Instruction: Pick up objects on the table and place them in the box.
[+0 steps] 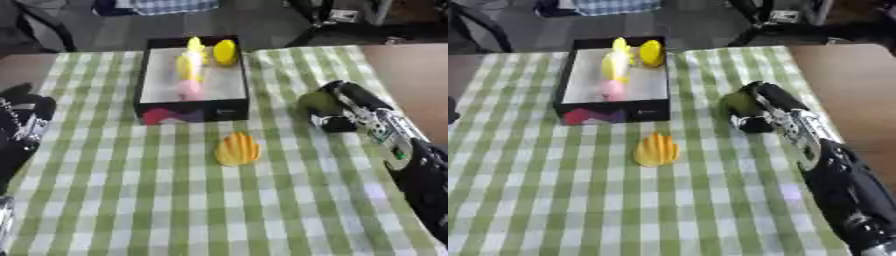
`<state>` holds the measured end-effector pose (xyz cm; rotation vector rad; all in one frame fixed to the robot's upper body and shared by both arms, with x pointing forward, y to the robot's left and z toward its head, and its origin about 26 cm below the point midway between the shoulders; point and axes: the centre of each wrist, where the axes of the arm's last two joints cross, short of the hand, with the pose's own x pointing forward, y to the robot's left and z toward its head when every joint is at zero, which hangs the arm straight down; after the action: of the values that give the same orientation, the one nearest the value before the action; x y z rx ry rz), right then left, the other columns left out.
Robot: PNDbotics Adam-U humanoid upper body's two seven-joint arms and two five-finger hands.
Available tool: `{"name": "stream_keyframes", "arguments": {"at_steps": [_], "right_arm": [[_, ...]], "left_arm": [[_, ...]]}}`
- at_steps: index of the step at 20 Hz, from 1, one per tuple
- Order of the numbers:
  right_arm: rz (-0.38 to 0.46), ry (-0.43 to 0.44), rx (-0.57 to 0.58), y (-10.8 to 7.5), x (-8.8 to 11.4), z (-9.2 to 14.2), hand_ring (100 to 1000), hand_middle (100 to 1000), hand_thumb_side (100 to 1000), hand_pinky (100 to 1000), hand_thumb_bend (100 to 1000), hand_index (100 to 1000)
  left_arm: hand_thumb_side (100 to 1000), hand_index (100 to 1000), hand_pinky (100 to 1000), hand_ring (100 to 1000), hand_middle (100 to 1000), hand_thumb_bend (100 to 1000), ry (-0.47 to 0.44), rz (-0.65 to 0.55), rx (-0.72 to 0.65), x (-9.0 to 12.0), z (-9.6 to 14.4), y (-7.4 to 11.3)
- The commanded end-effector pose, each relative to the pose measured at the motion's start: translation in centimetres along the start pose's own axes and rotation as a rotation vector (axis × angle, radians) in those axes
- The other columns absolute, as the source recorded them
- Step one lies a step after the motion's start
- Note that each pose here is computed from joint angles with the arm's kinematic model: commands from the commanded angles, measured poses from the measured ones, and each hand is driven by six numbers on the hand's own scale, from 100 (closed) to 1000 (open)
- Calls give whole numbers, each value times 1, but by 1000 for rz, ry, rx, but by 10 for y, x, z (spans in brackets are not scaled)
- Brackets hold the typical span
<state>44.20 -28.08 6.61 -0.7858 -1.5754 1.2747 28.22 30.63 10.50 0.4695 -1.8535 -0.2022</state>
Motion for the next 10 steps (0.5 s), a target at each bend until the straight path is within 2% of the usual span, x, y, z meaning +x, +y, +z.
{"name": "stream_keyframes", "arguments": {"at_steps": [1, 3, 5, 10], "right_arm": [[2, 1, -129, -17, -1, -3, 477, 397, 255, 785, 100, 497], [-17, -7, -183, -20, 1, -4, 431, 346, 220, 768, 100, 450], [-36, -25, -218, -27, 5, -7, 419, 336, 205, 765, 100, 444], [-41, -79, -282, -59, 21, -20, 425, 341, 186, 766, 100, 447]], "left_arm": [[665, 834, 710, 601, 664, 590, -16, -14, -2, 4, -2, 3], [668, 833, 710, 601, 664, 583, -16, -13, -2, 4, -2, 3], [669, 833, 710, 601, 664, 581, -14, -11, -2, 3, -2, 3], [672, 832, 709, 600, 663, 573, -11, -6, 2, 3, -2, 3]]}}
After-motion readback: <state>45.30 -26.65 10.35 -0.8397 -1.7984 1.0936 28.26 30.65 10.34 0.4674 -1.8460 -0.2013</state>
